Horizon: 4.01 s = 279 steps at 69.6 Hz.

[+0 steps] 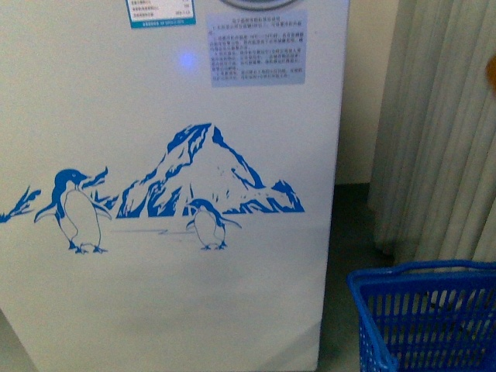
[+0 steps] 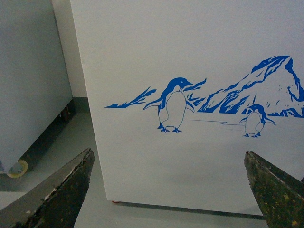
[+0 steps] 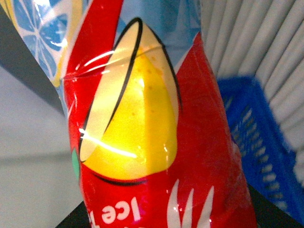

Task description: Put drink in fridge

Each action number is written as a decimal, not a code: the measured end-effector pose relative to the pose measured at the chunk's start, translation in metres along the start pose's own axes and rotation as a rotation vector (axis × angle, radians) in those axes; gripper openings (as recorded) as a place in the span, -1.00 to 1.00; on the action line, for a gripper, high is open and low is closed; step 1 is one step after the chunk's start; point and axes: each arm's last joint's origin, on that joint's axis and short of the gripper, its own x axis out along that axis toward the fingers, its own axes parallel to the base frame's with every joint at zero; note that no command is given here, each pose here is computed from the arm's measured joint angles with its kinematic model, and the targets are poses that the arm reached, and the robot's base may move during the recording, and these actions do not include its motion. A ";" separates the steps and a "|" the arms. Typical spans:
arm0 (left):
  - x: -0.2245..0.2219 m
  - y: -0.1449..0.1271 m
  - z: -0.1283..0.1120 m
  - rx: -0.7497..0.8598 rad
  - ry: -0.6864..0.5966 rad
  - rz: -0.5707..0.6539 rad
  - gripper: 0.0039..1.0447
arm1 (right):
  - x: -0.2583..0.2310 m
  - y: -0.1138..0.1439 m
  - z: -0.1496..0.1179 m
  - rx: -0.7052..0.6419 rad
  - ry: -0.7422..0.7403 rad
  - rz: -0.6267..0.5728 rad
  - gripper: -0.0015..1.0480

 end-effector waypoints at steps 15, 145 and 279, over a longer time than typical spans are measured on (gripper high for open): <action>0.000 0.000 0.000 0.000 0.000 0.000 0.85 | -0.111 0.025 0.055 0.034 -0.315 0.092 -0.19; 0.000 0.000 0.000 0.000 0.000 0.000 0.85 | -0.160 0.034 0.027 0.106 -0.447 -0.113 -0.19; 0.367 -0.037 0.028 1.367 0.020 -0.663 0.85 | -0.161 0.034 0.027 0.107 -0.449 -0.113 -0.19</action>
